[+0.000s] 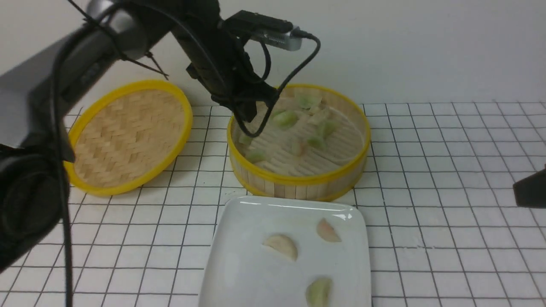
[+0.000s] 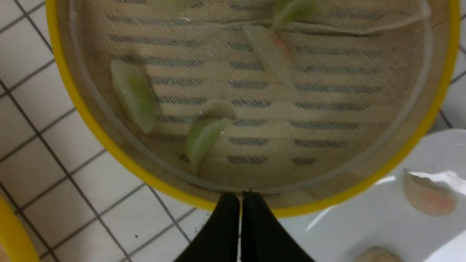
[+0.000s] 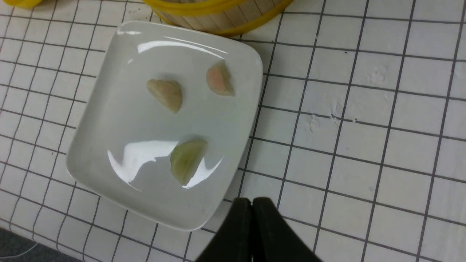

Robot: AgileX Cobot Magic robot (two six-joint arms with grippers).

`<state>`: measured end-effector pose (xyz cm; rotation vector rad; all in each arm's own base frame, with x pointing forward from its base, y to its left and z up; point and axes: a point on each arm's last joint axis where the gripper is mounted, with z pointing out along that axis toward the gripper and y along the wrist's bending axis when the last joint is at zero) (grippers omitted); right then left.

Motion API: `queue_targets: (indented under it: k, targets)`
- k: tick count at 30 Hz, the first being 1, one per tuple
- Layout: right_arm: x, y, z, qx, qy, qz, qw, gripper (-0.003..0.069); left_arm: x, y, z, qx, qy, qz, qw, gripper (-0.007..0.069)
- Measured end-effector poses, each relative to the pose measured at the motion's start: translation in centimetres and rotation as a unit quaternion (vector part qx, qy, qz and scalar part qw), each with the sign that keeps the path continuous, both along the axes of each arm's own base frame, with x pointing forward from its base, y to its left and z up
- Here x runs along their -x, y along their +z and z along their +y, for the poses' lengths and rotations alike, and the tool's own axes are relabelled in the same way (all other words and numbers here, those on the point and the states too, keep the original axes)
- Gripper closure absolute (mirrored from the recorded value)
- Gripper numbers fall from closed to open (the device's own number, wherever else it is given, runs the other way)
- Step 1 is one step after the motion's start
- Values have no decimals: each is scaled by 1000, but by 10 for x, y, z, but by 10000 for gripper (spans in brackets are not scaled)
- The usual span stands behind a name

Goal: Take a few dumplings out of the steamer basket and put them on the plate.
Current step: Use the left arm to grab a dumpling from the steamer

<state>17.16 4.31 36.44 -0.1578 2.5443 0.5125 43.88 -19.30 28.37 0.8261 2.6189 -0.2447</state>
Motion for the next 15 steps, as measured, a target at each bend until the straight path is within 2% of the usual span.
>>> queue_targets:
  k: [4,8,10,14,15]
  targets:
    - [0,0,0,-2,0,0,1000,670,-6,-22,-14,-36,-17,1,999,579]
    - [0,1,1,-5,0,-1,1000,670,-10,-57,-27,-64,-33,23,997,424]
    - [-1,1,1,-7,-1,-4,1000,670,-15,-75,-29,-73,-35,27,996,312]
    - [-1,1,1,-8,-1,-5,1000,670,-21,-93,-31,-88,-38,19,995,166]
    - [-1,1,1,-8,-1,-5,1000,670,-25,-97,-32,-91,-37,5,995,108]
